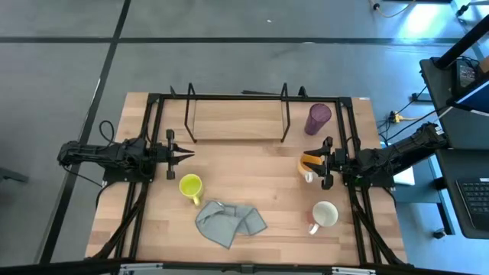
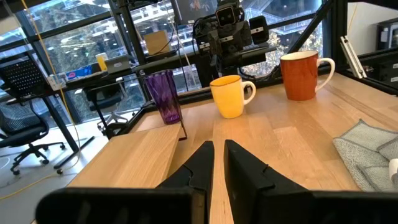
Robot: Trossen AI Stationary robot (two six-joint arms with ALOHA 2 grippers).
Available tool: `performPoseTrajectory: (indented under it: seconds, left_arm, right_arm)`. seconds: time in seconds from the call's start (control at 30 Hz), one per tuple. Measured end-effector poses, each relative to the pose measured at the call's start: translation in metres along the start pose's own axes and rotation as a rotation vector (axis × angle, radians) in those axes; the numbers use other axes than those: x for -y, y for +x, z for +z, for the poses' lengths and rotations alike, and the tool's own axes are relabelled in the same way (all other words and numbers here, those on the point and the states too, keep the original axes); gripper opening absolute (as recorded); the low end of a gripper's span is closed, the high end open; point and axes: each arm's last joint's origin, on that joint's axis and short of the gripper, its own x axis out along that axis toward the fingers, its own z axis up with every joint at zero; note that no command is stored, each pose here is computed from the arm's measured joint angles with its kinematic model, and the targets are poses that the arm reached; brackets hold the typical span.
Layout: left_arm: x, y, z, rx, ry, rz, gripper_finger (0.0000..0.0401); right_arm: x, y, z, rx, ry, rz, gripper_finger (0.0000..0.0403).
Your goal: Stack small to large cups/mugs on shelf
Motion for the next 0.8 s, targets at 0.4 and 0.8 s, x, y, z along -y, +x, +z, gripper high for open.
performPoseTrajectory:
  seconds: [0.4, 0.8]
  left_arm:
    - [0.0, 0.0, 0.0, 0.0, 0.0, 0.0, 0.0033]
    - [0.0, 0.0, 0.0, 0.0, 0.0, 0.0, 0.0033]
  right_arm:
    - [0.0, 0.0, 0.0, 0.0, 0.0, 0.0, 0.0188]
    - [0.0003, -0.0004, 0.0097, 0.091, 0.181, 0.005, 0.0188]
